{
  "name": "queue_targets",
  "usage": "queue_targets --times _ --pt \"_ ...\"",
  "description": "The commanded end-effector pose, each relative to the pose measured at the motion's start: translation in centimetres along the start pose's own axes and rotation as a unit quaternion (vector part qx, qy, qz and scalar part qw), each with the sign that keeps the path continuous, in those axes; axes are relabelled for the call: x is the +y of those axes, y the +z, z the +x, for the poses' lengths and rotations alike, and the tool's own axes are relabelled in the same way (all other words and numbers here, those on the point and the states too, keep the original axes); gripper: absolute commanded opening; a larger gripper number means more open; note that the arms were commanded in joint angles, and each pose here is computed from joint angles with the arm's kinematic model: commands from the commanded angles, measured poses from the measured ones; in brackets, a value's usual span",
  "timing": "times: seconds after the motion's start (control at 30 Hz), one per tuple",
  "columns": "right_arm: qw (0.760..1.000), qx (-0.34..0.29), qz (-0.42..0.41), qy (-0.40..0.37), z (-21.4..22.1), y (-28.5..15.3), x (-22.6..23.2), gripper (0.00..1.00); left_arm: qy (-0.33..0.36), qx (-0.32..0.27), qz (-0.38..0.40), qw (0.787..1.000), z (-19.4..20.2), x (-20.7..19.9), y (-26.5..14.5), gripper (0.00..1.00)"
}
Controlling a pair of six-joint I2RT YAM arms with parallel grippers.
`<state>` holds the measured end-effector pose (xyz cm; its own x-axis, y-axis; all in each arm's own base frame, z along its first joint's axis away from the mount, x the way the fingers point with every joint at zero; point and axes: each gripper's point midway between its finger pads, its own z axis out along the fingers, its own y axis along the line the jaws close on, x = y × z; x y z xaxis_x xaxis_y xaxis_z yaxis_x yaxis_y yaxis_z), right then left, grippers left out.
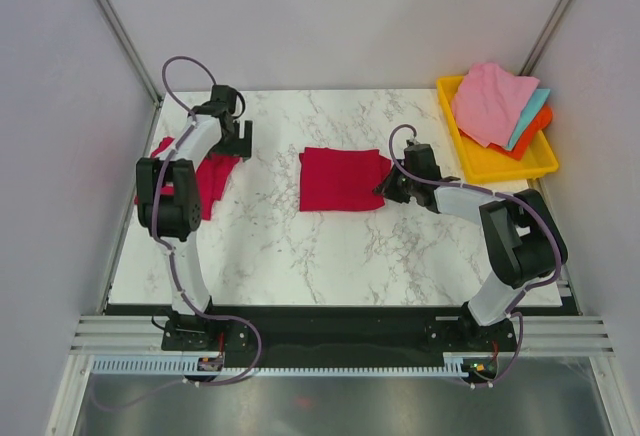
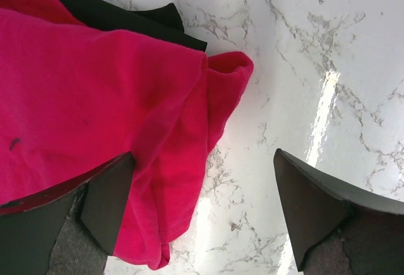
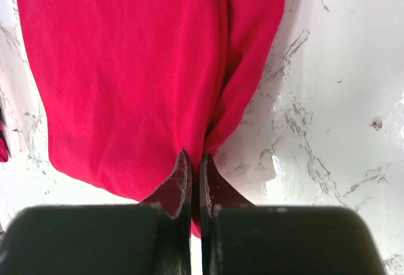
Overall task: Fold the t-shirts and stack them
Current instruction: Neatly place the folded tshirt to the corner
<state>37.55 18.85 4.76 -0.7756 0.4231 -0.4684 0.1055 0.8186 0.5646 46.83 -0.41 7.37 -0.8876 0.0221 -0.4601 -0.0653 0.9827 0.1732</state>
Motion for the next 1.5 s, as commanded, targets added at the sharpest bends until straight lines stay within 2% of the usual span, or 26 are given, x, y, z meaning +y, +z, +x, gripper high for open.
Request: queue_targets --times 0.0,0.17,0.27,0.33,0.37,0.43,0.47,0.53,0.57,0.6,0.7,0.83,1.0,1.1,1.13,1.17,1.2,1.23,1.27,1.47 --pt "0.999 -0.018 -0.030 0.001 -1.4 -0.3 1.7 0.00 0.031 0.011 0.011 0.999 0.2 -0.5 0.4 0.99" --pt "0.999 -0.015 -0.032 0.004 -1.3 -0.4 1.6 0.00 0.033 0.036 -0.025 0.998 1.2 0.4 1.7 0.92" --pt "0.999 -0.016 -0.034 0.004 -1.3 -0.5 1.7 0.00 0.039 0.061 -0.045 0.996 2.2 0.8 3.0 0.84" --pt "0.999 -0.017 -0.034 0.005 -1.4 -0.5 1.7 0.00 0.037 0.073 -0.038 0.996 2.6 0.4 3.5 0.71" --pt "0.999 -0.017 -0.033 0.005 -1.5 -0.5 1.7 0.00 0.037 0.074 -0.035 0.996 2.6 0.2 3.5 0.61" --pt "0.999 -0.017 -0.033 0.005 -1.5 -0.5 1.6 0.00 0.037 0.068 -0.033 0.996 2.2 -0.1 3.1 0.49" --pt "0.999 -0.017 -0.034 0.007 -1.5 -0.6 1.7 0.00 0.037 0.067 -0.037 0.996 2.2 -0.1 3.1 0.37" --pt "0.999 -0.019 -0.033 0.007 -1.6 -0.6 1.5 0.00 0.041 0.059 -0.047 0.996 1.7 -0.2 2.7 0.23" --pt "0.999 -0.019 -0.033 0.008 -1.7 -0.6 1.5 0.00 0.045 0.058 -0.048 0.996 1.7 -0.6 2.7 0.09" --pt "0.999 -0.019 -0.031 0.008 -1.7 -0.6 1.5 0.00 0.046 0.056 -0.048 0.996 1.6 -0.9 2.5 0.02" --pt "0.999 -0.020 -0.020 0.024 -2.0 -0.7 0.5 0.00 0.046 0.051 -0.032 0.997 1.4 -3.0 1.9 0.02" --pt "0.995 -0.024 -0.006 0.095 -2.6 -1.1 -3.3 0.00 0.025 0.044 0.005 0.999 0.9 -6.6 0.6 0.02" --pt "0.990 -0.077 0.025 0.119 -4.5 -3.4 -5.7 0.00 -0.035 0.044 0.067 0.996 0.6 -12.3 -0.2 0.02" --pt "0.985 -0.118 0.061 0.112 -5.7 -5.2 -6.8 0.04 -0.047 0.038 0.094 0.994 0.2 -15.8 -0.6 0.02" --pt "0.983 -0.126 0.070 0.113 -5.8 -5.6 -7.1 0.10 -0.047 0.042 0.096 0.993 0.4 -16.7 -0.2 0.03" --pt "0.981 -0.139 0.073 0.111 -6.2 -6.3 -7.0 0.18 -0.043 0.041 0.106 0.993 0.5 -18.1 -0.5 0.20" --pt "0.980 -0.148 0.079 0.111 -6.5 -6.7 -7.3 0.33 -0.053 0.037 0.115 0.991 0.0 -19.0 -0.8 0.38" --pt "0.979 -0.152 0.079 0.110 -6.4 -6.9 -7.3 0.58 -0.055 0.040 0.131 0.989 0.0 -19.8 -1.2 0.62" --pt "0.977 -0.163 0.084 0.107 -6.8 -7.3 -7.4 0.65 -0.054 0.034 0.140 0.988 -0.2 -20.6 -1.8 0.99" --pt "0.970 -0.185 0.126 0.092 -8.4 -7.6 -8.8 0.76 -0.053 -0.041 0.135 0.989 -3.1 -20.8 -6.8 1.00"
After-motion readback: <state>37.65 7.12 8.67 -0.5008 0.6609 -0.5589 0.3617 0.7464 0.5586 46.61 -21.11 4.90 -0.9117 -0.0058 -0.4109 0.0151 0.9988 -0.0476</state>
